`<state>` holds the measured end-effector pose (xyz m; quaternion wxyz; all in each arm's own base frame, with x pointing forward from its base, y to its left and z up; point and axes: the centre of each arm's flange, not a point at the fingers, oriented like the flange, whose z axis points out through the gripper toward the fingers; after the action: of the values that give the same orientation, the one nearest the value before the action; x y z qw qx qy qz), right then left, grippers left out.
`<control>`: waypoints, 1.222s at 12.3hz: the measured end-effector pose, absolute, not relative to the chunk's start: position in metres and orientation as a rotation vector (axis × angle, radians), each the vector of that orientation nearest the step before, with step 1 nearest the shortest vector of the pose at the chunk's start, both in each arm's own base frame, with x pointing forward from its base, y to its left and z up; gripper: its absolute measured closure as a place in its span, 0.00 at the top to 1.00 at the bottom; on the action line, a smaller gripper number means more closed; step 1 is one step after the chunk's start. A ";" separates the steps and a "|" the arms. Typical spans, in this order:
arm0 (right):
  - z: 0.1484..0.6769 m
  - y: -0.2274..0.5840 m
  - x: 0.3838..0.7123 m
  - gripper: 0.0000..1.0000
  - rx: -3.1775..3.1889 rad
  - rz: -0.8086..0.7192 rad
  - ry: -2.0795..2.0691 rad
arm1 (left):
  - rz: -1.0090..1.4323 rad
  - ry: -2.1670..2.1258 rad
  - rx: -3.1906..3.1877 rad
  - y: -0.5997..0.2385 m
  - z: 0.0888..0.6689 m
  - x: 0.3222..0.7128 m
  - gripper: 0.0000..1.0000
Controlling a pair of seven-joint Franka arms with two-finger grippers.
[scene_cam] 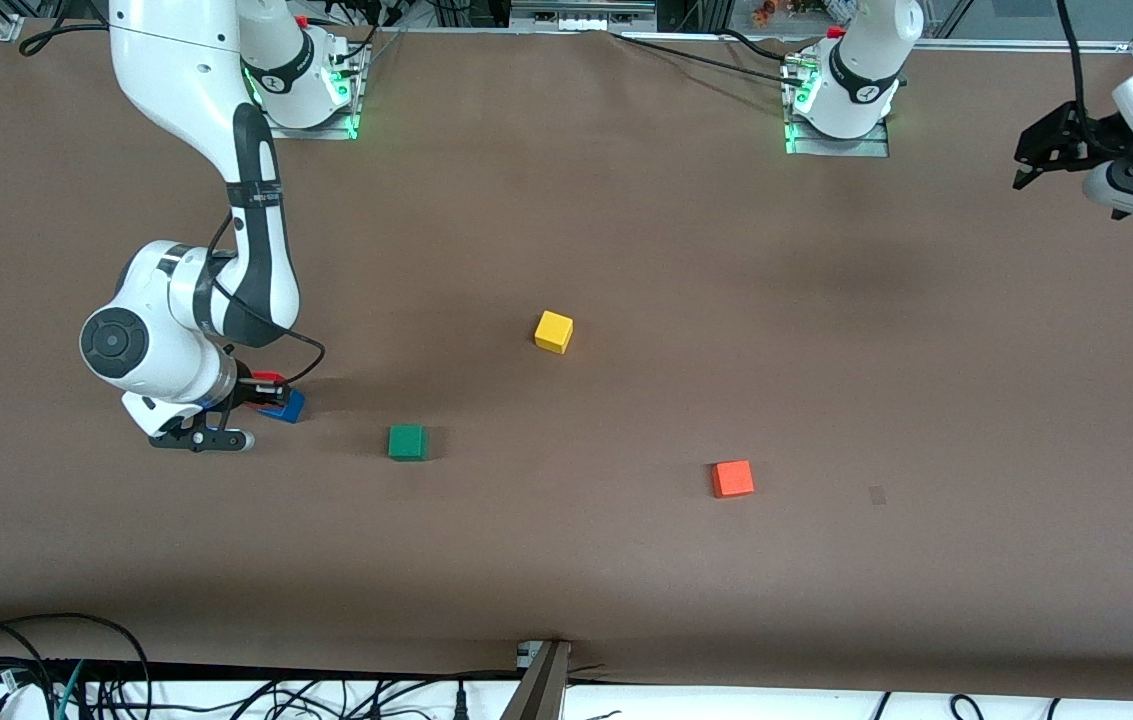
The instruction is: Pass red block to right arm, stack on blue
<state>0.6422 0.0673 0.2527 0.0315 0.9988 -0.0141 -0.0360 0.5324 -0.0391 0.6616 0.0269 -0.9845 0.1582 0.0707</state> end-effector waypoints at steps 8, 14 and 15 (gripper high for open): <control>0.253 0.066 0.643 0.56 3.074 -0.088 -0.045 | 0.209 0.234 -3.148 -0.004 0.640 0.523 1.00; 0.252 0.065 0.643 0.56 3.073 -0.088 -0.047 | 0.210 0.320 -3.133 -0.042 0.640 0.521 1.00; 0.252 0.065 0.643 0.63 3.073 -0.088 -0.048 | 0.212 0.319 -3.133 -0.041 0.640 0.521 1.00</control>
<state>0.6427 0.0652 0.2524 0.0335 0.9989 -0.0155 -0.0285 0.5210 -0.0412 0.6402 -0.0075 -0.9926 0.1009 0.0670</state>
